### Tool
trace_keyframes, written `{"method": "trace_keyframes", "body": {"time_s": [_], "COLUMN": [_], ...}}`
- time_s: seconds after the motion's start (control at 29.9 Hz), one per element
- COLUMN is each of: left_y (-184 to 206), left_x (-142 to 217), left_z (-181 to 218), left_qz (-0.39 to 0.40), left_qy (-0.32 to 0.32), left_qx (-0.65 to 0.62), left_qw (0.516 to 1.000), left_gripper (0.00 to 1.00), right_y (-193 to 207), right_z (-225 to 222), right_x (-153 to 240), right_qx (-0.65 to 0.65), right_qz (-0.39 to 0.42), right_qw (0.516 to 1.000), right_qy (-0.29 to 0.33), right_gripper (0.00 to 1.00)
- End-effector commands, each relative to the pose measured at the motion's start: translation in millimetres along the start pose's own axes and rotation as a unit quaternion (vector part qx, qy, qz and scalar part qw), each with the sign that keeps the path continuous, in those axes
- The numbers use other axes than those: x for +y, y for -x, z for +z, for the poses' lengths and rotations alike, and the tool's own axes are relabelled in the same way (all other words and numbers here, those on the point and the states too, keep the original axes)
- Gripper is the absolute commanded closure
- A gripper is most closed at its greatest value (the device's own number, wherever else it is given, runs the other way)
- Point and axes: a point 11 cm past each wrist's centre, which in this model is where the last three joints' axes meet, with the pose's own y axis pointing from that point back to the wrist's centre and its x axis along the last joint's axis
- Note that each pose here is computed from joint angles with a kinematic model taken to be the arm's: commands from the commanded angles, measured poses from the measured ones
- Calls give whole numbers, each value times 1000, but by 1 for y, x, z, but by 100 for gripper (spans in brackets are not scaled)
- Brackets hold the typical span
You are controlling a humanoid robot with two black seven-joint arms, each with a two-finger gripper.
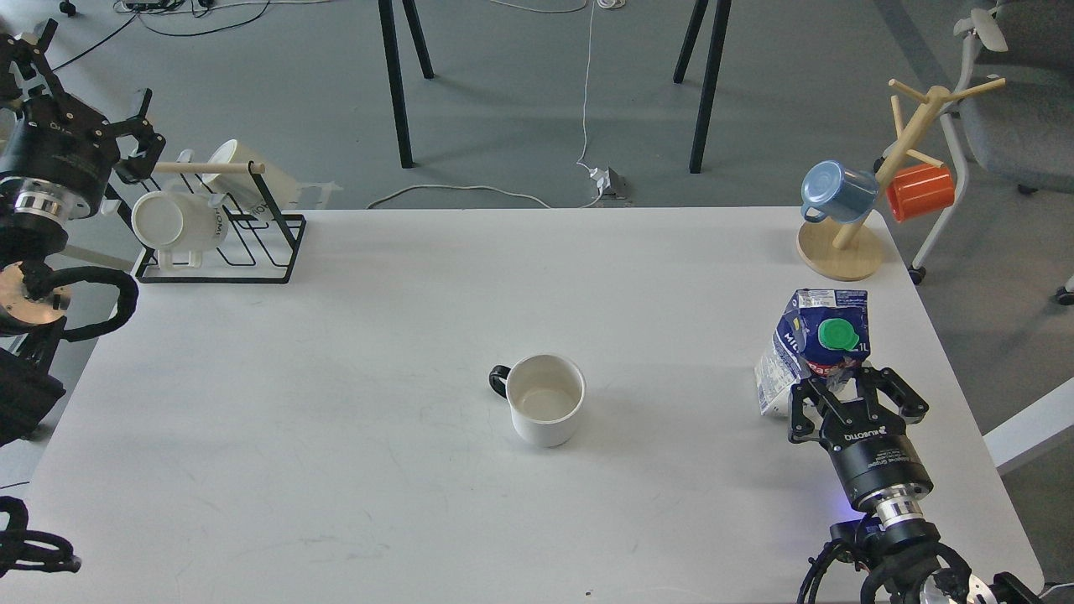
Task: Place cup and milk with both arms
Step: 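Slide the milk carton with the right gripper beside the white mug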
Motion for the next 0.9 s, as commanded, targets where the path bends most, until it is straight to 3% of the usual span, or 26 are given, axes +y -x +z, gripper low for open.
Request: {"method": "trace_keyframes", "body": {"time_s": [0.0, 0.37, 0.87], "left_y": [0, -4, -5], "left_x": [0, 3, 6], "left_z": [0, -2, -4], "left_qz": [0, 4, 2], "left_qy": [0, -3, -6], "left_qx": [0, -2, -3], "left_qw": [1000, 1000, 1000], "left_gripper": [0, 0, 0], "right_y": [19, 15, -2], "right_z": [19, 148, 149], "right_x": [4, 1, -8], "right_qx": [-14, -37, -9], "right_qz": [-27, -35, -17], "right_qw": [999, 988, 987], "right_qy": [25, 148, 162], "right_gripper": [55, 54, 51]}}
